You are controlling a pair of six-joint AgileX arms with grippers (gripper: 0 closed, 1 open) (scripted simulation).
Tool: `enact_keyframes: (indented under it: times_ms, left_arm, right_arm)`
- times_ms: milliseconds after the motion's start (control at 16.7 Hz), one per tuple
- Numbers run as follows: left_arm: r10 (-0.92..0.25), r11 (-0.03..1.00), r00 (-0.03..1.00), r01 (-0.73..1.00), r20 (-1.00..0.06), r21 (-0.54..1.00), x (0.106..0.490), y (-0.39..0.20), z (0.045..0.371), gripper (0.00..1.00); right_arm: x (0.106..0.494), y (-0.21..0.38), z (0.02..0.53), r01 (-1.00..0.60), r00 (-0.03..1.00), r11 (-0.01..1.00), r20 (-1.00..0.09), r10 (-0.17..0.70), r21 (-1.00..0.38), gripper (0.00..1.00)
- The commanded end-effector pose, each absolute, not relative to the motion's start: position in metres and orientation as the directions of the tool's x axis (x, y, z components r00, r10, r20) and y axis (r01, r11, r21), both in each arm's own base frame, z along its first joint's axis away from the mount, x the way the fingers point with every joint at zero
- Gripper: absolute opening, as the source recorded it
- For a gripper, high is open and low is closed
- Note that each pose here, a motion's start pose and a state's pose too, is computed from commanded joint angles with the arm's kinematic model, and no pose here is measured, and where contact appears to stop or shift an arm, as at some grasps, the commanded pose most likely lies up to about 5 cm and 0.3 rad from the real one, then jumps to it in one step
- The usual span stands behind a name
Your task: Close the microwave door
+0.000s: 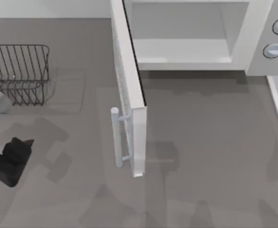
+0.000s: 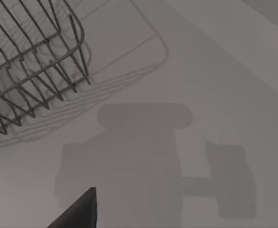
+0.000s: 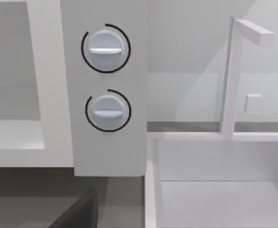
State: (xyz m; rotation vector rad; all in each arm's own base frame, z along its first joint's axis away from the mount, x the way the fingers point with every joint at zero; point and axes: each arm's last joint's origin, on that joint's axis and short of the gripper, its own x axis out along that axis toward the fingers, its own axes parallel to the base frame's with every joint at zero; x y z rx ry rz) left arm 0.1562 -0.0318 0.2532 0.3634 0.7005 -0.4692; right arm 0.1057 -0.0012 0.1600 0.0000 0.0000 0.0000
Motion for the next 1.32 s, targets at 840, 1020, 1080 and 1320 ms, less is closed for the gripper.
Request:
enact_keyframes:
  times_ms: [840, 1020, 1080, 1320]
  left_arm:
    - [-0.46, 0.25, 0.085, 0.968, -0.884, -0.037, 0.304, -0.126, 0.36, 1.0]
    - [-0.49, 0.181, 0.08, 0.983, -0.868, -0.012, 0.314, -0.136, 0.373, 1.0]
    - [-0.496, 0.168, 0.08, 0.986, -0.865, -0.005, 0.315, -0.138, 0.375, 1.0]
    - [-0.5, 0.16, 0.081, 0.987, -0.862, 0.0, 0.316, -0.139, 0.376, 1.0]
  right_arm:
    - [0.106, -0.001, 0.16, 0.0, 1.0, 1.0, 0.0, 0.0, 0.0, 1.0]
    - [0.106, -0.001, 0.16, 0.0, 1.0, 1.0, 0.0, 0.0, 0.0, 1.0]
    - [0.106, -0.001, 0.16, 0.0, 1.0, 1.0, 0.0, 0.0, 0.0, 1.0]
    - [0.106, -0.001, 0.16, 0.0, 1.0, 1.0, 0.0, 0.0, 0.0, 1.0]
